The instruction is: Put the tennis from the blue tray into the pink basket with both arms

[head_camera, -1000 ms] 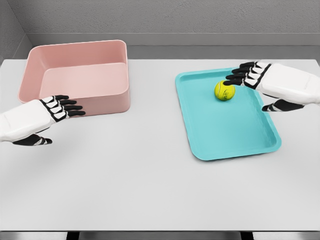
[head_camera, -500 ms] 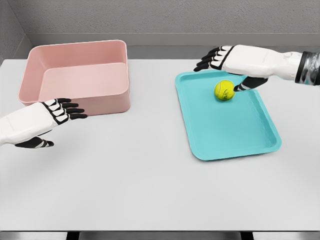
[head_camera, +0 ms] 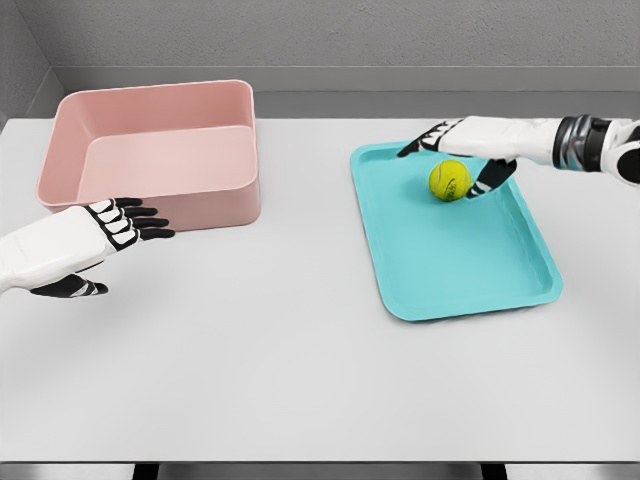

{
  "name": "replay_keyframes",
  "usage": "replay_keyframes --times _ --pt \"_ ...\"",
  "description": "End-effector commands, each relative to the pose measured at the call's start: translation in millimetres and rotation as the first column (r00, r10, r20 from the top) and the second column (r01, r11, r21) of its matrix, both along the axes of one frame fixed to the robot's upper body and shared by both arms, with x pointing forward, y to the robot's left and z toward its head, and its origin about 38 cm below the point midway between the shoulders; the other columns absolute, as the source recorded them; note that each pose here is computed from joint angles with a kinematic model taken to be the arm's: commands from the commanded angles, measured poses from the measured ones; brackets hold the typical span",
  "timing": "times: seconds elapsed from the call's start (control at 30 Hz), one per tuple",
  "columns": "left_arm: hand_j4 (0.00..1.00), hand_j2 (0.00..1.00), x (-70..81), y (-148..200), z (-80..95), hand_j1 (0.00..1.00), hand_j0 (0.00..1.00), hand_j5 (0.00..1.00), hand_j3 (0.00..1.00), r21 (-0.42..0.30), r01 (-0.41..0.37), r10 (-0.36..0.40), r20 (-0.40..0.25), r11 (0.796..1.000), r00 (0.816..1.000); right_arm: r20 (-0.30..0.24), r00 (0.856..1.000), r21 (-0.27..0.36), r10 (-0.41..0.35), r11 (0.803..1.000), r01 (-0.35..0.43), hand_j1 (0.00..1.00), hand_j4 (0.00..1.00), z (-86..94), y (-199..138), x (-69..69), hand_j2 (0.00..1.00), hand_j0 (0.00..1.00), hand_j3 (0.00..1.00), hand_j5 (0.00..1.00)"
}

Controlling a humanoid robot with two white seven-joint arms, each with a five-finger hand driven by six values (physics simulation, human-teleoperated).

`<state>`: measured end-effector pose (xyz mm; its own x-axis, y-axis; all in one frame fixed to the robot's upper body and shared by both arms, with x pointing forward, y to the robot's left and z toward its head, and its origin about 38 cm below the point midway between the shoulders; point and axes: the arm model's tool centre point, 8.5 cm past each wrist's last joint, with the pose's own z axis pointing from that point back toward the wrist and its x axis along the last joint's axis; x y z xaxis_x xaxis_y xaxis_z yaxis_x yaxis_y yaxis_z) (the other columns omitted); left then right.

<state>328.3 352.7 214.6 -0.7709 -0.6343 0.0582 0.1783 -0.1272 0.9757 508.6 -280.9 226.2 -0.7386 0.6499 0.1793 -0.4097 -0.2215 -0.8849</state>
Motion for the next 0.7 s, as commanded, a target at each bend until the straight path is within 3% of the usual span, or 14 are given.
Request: replay_keyframes --times 0.0,0.3,0.67 --pt "1.00 1.00 0.1 0.2 0.6 1.00 1.00 1.00 1.00 -0.006 -0.001 0.001 -0.002 1.000 1.000 -0.037 0.999 -0.002 -0.039 0.999 0.039 0.97 0.97 -15.8 -1.9 7.7 0.97 0.97 0.97 0.97" --pt "1.00 1.00 -0.9 -1.6 -3.7 1.00 1.00 1.00 1.00 -0.004 0.004 -0.004 -0.014 1.000 1.000 -0.071 0.994 -0.042 -0.081 0.996 0.079 0.98 0.98 -35.2 -4.0 15.9 0.98 0.98 0.98 0.98" --pt "1.00 1.00 -0.7 -2.0 -5.4 1.00 1.00 1.00 1.00 -0.007 0.004 -0.004 -0.018 1.000 1.000 -0.134 0.979 -0.078 -0.153 0.987 0.144 0.98 0.98 -61.7 -8.2 26.5 0.98 0.98 0.98 0.98"
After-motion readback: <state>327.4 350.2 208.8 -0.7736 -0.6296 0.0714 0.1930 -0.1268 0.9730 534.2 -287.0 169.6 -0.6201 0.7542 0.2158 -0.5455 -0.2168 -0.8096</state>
